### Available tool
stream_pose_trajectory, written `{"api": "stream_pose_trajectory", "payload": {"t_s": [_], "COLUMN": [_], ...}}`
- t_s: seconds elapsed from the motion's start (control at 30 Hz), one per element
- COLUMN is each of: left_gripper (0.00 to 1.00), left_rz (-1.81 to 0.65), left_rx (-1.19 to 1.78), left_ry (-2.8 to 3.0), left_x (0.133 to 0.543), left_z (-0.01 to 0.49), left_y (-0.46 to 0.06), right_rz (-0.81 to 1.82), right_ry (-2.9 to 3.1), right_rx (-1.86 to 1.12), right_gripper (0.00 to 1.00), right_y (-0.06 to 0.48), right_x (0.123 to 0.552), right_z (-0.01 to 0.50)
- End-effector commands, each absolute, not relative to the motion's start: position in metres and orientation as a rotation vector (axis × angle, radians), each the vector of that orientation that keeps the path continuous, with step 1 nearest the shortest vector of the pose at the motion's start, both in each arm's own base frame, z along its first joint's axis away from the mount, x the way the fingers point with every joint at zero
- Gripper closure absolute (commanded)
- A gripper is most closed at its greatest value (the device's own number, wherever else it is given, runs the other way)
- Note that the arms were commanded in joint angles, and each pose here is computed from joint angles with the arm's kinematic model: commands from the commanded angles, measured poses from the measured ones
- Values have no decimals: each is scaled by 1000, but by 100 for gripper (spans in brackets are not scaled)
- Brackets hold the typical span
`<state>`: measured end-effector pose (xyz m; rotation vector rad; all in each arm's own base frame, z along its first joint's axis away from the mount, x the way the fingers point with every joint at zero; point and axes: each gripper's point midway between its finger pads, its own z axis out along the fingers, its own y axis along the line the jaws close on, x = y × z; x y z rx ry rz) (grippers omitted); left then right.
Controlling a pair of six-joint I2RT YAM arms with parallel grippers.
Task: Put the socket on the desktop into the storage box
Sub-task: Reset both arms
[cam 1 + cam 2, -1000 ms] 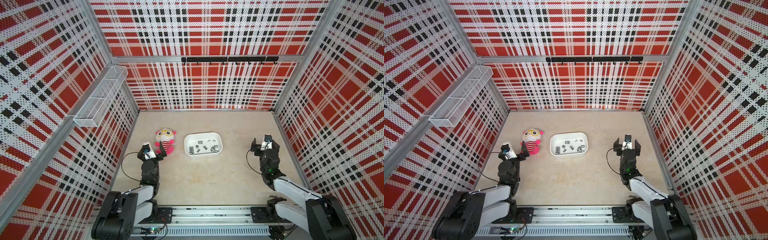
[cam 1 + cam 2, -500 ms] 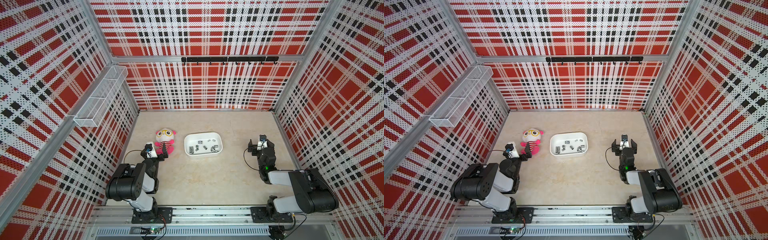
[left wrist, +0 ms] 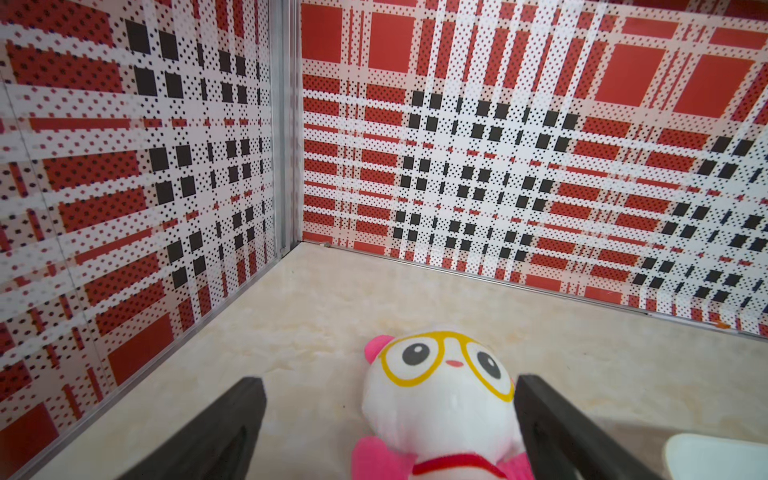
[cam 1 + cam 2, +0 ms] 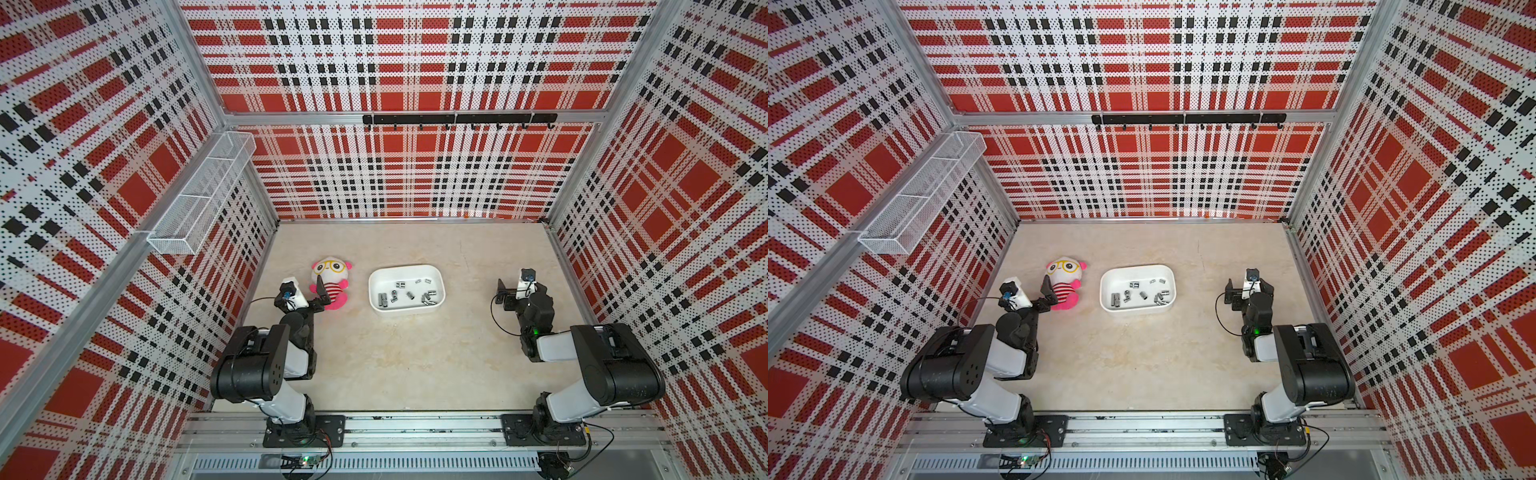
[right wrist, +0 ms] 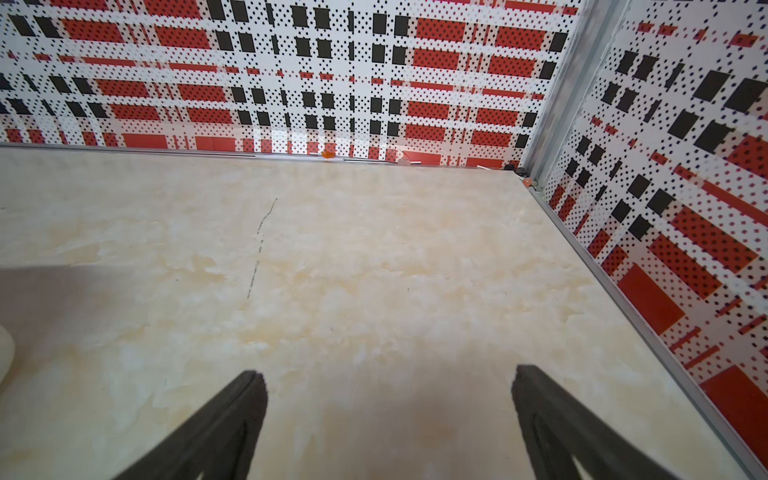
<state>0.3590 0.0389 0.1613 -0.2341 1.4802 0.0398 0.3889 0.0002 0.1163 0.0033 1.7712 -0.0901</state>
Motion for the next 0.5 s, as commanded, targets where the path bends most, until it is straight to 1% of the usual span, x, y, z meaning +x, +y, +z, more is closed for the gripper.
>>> {"api": "stream_pose_trajectory", "payload": {"t_s": [0.0, 0.23, 0.47], "left_gripper": [1, 1, 1], "left_rz": [92, 173, 173], "left_rx": [-275, -293, -292], "left_ry": [1494, 1516, 1517], "left_x": [364, 368, 368], "left_z": [161, 157, 157], "left_y": [43, 41, 41], "right_rz": [-71, -70, -71], "right_ry": [1744, 1744, 1748], "right_rx": [17, 16, 16], "right_gripper": [0, 0, 0], "right_y": [-1, -1, -1], "right_x": [393, 393, 393], "right_z": [124, 124, 123]}}
